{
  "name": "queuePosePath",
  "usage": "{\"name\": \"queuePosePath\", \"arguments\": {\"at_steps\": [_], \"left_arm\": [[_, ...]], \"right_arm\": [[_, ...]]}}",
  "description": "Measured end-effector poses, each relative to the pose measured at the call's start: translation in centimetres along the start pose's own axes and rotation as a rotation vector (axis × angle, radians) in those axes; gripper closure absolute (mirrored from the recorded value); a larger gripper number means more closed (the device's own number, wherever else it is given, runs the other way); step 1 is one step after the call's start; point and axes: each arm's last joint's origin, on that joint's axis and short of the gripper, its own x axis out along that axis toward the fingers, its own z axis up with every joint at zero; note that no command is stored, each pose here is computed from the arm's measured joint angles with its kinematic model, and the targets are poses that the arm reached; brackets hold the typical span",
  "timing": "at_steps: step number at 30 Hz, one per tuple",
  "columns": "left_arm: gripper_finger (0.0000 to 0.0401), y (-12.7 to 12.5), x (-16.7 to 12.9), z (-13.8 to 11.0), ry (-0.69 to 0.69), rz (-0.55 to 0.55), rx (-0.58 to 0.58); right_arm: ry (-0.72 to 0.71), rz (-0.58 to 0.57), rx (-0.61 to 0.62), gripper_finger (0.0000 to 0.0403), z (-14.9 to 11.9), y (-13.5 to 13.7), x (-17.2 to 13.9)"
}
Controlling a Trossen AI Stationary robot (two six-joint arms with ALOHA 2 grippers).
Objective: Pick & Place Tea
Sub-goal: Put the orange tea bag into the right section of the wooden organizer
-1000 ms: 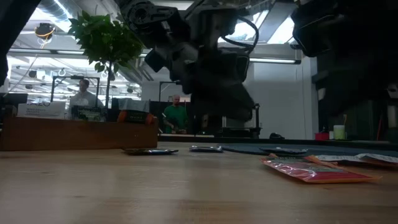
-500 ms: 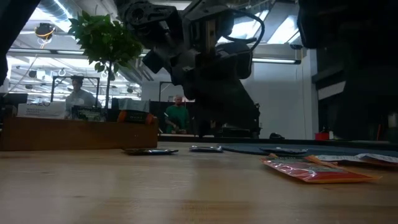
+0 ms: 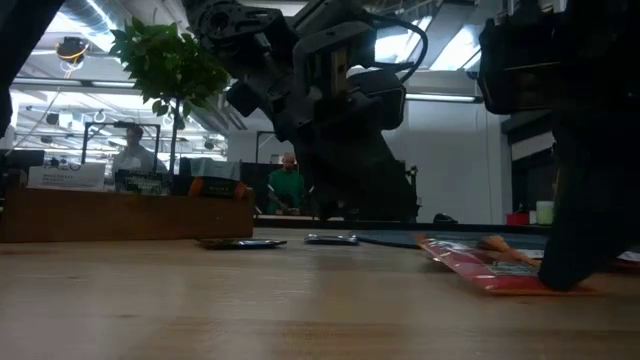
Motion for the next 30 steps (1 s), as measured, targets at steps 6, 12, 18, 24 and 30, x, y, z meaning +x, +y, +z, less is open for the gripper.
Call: {"name": "queuePosePath", "arguments": {"at_steps": [6,12,18,24,30], "left_arm": [[0.0328,0.6,0.8,-0.7,0.048,-0.029,-0.133],[0.0328,1.0,2.5,-0.9,0.091,-0.074,-0.179],[0.0329,1.3,2.4,-0.2,0.071,-0.060,-0.178],[0.0371,1.8,2.2,0.1,0.074,-0.042,-0.209],[0.0398,1.8,2.0,0.1,0.079,-0.044,-0.234]], "right_arm": [[-0.023,-0.020,-0.042,0.0399,0.7,-0.3,0.3],[-0.025,-0.042,-0.047,0.0394,1.5,-0.7,0.6],[-0.031,-0.045,-0.063,0.0399,1.5,-0.7,0.6],[-0.031,-0.044,-0.061,0.0388,1.5,-0.7,0.7],[-0.030,-0.030,-0.053,0.0385,1.5,-0.6,0.6]]}}
